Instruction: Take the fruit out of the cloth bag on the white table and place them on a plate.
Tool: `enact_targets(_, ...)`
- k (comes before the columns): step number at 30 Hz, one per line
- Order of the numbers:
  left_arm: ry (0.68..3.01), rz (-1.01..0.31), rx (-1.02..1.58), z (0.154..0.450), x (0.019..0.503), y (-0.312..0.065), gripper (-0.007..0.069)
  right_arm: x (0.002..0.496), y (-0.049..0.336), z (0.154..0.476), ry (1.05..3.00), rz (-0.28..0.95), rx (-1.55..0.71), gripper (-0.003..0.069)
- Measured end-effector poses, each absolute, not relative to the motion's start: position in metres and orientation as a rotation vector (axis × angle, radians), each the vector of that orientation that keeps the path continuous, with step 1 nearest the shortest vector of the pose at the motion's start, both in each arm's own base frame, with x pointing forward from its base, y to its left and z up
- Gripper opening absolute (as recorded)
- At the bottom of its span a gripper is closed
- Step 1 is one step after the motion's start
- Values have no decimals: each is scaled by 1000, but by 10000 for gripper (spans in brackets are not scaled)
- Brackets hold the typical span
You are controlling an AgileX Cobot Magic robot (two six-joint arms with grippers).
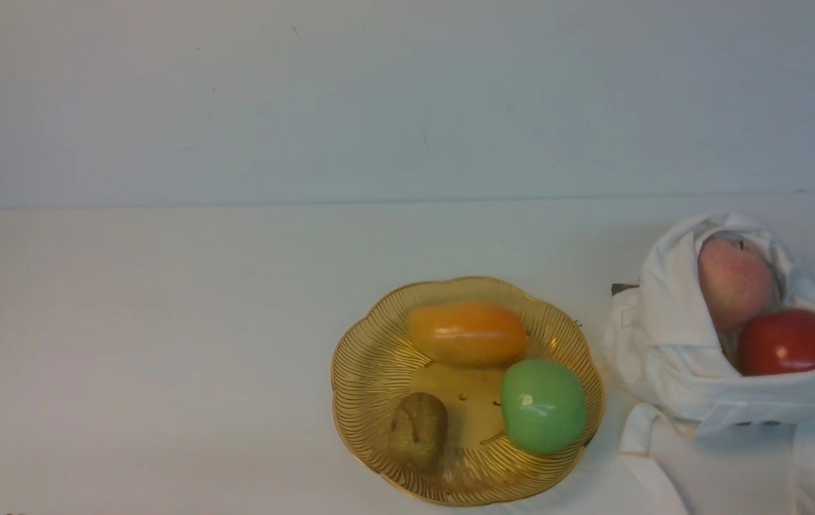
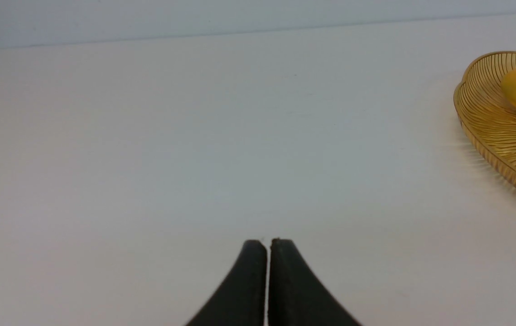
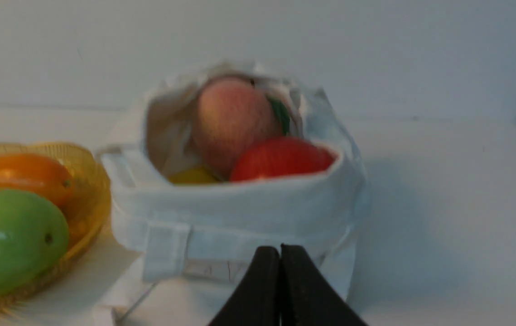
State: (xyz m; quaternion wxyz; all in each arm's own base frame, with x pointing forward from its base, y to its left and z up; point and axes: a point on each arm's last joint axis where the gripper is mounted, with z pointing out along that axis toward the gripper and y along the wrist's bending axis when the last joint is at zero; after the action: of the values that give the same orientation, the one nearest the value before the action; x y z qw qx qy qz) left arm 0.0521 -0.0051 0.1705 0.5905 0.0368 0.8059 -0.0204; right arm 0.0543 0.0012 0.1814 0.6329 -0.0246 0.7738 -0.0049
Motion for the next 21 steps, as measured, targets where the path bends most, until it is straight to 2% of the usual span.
enact_targets(21, 1876, -47, 86, 170, 52, -5, -8, 54, 1, 181, 1771, -17, -61, -10)
